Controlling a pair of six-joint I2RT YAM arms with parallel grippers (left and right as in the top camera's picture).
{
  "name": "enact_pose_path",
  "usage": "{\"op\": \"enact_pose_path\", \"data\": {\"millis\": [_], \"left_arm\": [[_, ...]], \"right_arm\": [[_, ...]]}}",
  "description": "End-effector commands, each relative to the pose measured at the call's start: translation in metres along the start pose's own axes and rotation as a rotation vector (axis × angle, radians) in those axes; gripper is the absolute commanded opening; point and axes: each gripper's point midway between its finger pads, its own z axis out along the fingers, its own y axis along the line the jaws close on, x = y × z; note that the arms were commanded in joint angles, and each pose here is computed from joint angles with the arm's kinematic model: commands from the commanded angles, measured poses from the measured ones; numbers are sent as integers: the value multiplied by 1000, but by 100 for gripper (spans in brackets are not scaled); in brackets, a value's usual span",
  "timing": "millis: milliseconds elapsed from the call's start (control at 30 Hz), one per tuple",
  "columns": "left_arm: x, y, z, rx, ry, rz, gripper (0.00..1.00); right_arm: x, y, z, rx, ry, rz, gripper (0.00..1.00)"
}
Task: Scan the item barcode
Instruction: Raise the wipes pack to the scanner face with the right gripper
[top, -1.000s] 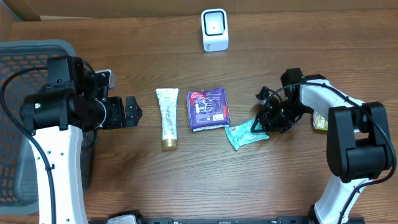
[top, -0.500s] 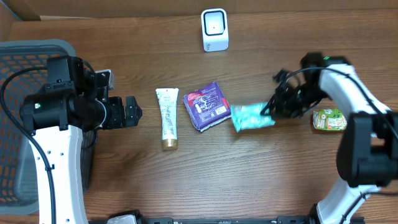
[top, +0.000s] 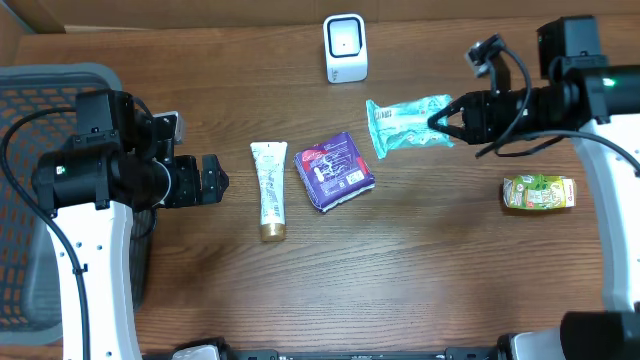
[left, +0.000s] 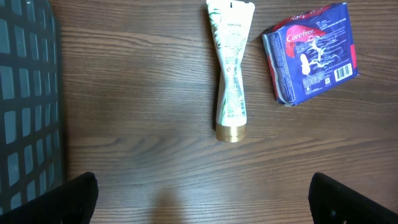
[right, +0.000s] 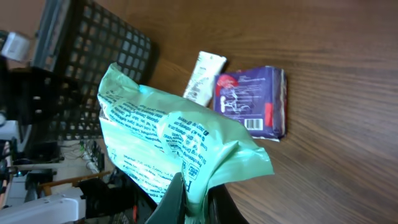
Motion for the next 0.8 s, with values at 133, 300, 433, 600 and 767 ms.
{"op": "enact_pose_path", "data": {"millis": [133, 300, 433, 600, 767], "left_arm": [[0, -1, 2, -3, 6, -8, 100], [0, -1, 2, -3, 6, -8, 100], [0, -1, 2, -3, 6, -8, 100], [0, -1, 2, -3, 6, -8, 99], [0, -1, 2, -3, 6, -8, 100]], "right_arm": [[-13, 34, -29, -5, -89, 22, 4], [-33, 44, -49, 110, -166, 24, 4], [-53, 54, -65, 330, -266, -2, 4], [-80, 48, -52, 733, -370, -111, 4], [-124, 15, -28, 1312, -479, -255, 4]]}}
